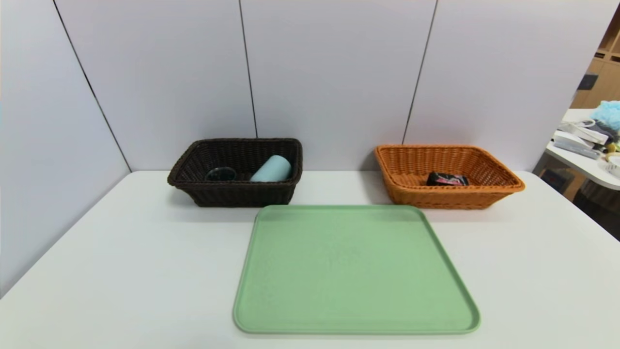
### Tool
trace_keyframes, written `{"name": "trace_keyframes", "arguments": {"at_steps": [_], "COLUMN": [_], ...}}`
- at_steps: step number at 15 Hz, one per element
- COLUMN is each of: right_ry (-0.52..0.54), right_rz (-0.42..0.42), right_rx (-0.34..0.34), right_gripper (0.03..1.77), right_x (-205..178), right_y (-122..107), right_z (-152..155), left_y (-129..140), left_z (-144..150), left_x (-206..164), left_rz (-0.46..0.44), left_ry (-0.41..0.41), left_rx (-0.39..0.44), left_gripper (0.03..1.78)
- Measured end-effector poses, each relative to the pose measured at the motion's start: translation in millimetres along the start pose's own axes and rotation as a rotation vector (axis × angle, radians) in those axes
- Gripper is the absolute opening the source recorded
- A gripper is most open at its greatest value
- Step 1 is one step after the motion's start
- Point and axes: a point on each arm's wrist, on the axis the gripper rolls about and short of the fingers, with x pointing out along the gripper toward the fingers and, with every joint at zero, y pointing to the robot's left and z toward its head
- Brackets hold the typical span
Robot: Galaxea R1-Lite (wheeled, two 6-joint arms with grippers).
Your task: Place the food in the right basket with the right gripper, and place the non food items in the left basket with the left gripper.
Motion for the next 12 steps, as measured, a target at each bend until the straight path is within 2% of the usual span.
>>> {"name": "trace_keyframes", "arguments": {"at_steps": [6, 12], "right_ry": [-0.008, -0.009], "right_rz": [-0.001, -0.041], "right_rx": [-0.002, -0.007], "right_gripper": [1.70, 1.70], "right_x": [0.2, -1.6], "right_y": [-0.1, -0.4], "right_z": [0.7, -4.0], "left_y": [-1.1, -1.2], "left_z": [-0.6, -2.1], "left_x": [-3.6, -7.7], "left_rz": [-0.018, 0.019], "left_ry": [-0.040, -0.089], "left_rx": [0.025, 0.033], "left_gripper": [1.69, 1.69]}}
